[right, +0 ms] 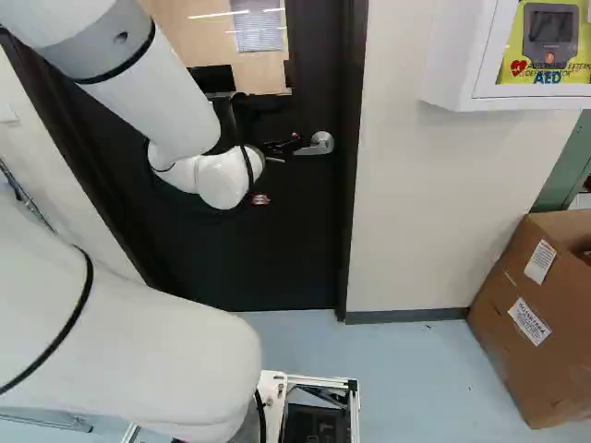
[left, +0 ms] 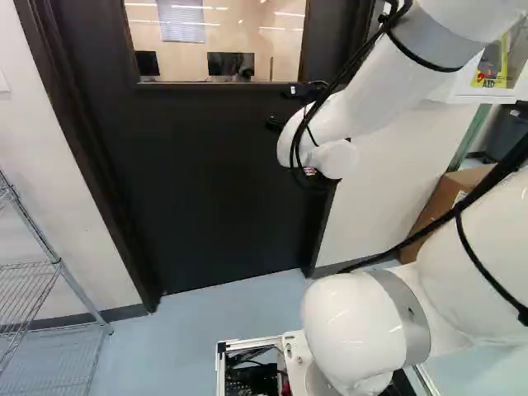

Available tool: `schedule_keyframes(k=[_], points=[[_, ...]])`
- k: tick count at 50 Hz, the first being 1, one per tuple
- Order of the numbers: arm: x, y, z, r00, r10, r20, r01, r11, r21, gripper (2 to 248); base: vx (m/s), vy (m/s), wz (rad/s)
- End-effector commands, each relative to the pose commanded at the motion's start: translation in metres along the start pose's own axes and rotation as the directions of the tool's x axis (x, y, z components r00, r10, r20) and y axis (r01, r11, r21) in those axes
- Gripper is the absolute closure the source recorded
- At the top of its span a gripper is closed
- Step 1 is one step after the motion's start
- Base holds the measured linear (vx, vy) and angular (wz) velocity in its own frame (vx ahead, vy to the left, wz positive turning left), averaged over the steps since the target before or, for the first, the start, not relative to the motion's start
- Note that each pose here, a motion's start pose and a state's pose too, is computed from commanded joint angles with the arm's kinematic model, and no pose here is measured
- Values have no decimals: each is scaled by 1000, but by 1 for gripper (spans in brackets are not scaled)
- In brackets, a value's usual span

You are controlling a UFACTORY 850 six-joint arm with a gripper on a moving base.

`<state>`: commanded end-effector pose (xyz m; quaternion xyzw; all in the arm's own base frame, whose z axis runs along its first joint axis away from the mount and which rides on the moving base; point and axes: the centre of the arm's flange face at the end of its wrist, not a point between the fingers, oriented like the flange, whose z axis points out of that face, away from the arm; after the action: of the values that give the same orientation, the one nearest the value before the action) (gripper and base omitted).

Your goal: Open the door and move inside

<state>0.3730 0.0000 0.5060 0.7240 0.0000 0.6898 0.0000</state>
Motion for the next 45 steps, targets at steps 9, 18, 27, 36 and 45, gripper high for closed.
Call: schedule_keyframes(k=[9,18,27,36,45], points=[[3,0,11,998,0,67,0,1000,0,3,0,0,0],[6,-1,22,990,0,142,0,1000,2,3,0,0,0],[11,-3,31,983,-2,181,0,1000,7,3,0,0,0],[12,-3,33,982,-2,186,0,1000,8,3,0,0,0],[10,-3,34,981,-2,192,0,1000,8,3,0,0,0]])
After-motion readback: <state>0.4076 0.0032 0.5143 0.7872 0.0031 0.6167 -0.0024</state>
